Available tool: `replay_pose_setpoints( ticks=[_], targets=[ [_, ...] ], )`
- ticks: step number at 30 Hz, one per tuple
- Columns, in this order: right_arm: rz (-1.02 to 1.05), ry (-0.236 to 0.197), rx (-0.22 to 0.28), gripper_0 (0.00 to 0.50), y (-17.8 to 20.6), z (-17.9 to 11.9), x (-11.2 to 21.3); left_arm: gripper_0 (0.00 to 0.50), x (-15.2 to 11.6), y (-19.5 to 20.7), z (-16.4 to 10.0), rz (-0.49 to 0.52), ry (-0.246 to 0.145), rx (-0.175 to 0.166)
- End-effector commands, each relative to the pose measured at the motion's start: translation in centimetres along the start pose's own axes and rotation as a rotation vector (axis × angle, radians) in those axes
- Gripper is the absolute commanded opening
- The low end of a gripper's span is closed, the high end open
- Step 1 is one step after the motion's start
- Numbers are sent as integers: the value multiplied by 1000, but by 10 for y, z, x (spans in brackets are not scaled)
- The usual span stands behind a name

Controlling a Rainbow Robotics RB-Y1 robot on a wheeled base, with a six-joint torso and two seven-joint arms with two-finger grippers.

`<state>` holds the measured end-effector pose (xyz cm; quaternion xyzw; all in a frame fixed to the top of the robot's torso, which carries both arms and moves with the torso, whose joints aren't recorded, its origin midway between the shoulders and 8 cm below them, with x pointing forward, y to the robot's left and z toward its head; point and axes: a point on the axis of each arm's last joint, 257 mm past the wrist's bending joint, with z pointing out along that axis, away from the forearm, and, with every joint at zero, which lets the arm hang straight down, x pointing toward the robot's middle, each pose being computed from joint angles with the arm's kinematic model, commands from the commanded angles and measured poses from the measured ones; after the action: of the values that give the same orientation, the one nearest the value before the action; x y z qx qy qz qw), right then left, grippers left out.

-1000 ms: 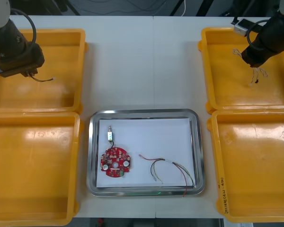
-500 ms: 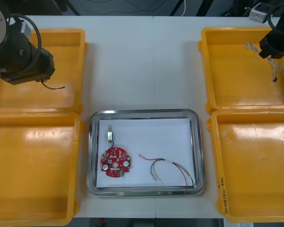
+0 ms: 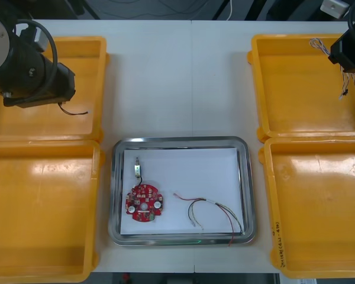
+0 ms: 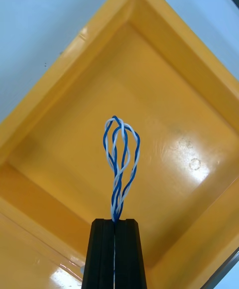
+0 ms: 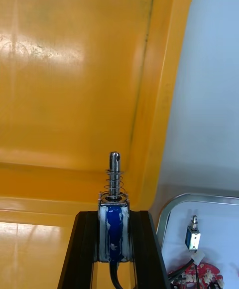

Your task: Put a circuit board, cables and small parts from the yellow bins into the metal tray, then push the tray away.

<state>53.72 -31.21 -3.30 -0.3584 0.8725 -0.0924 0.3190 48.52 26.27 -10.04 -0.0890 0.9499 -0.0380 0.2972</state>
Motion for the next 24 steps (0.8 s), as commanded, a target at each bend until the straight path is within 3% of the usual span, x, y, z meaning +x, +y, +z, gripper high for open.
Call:
replay_pose_setpoints(
  ticks=[1,12,18,24],
  targets=[
    [-106,4,51,0,21,-11,-4,0,7,-12,-5,33,-1,21],
    [-269,-64,-103,0,118,-9,-38,0,8,-11,-5,26,1,20],
    [-412,-49,-196,0,177,1,-42,0,9,-9,-3,29,5,17],
    [-532,-36,-221,0,229,11,-45,0,9,-9,-4,31,3,18]
  ],
)
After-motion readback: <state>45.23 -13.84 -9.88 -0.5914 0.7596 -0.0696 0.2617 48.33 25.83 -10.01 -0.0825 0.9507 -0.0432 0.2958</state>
